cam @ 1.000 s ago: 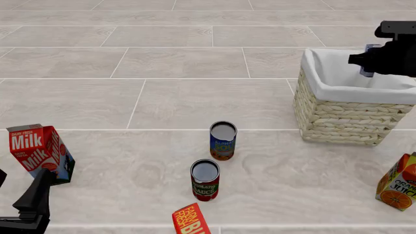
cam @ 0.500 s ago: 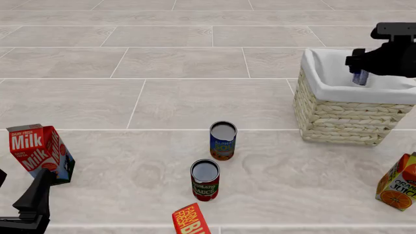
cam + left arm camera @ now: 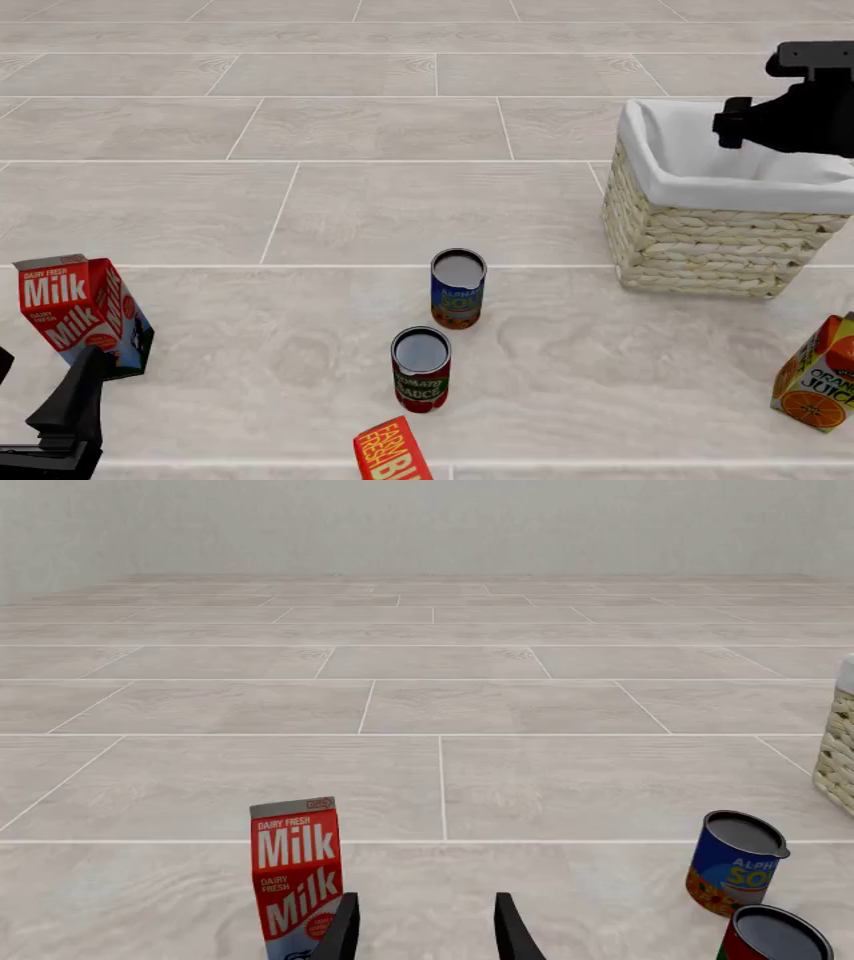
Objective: Pick the cream cheese and place it in the basket.
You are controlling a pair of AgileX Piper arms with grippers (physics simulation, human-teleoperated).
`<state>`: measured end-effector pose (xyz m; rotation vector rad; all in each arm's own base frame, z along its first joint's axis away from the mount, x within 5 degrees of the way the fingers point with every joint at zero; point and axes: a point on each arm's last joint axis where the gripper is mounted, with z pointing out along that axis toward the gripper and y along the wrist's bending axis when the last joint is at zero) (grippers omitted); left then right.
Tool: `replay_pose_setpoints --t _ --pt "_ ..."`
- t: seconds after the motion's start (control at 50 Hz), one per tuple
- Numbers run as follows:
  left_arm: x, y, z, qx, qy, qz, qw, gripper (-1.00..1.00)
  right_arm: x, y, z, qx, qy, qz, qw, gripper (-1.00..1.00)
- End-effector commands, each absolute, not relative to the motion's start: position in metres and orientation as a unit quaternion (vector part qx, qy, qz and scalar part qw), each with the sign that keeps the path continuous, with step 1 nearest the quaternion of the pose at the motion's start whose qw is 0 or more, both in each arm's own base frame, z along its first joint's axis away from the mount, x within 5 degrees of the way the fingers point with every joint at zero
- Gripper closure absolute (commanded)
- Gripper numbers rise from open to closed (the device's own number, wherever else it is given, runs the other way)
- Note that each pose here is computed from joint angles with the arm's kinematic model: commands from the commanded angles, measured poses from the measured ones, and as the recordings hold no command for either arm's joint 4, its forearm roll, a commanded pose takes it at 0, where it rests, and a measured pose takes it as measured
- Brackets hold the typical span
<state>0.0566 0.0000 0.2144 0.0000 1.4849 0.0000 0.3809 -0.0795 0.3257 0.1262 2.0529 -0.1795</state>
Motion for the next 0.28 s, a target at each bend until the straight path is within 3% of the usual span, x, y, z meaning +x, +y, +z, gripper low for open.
replay_pose_setpoints --t 0.02,0.28 --pt "0.057 0.000 0.214 0.000 0.676 0.000 0.737 -1.00 0.368 -0.073 0.335 0.040 0.850 -0.078 0.519 -1.00" --pt "0.057 0.000 0.214 0.000 0.676 0.000 0.737 -1.00 0.331 -0.060 0.354 0.029 0.838 -0.079 0.539 -1.00"
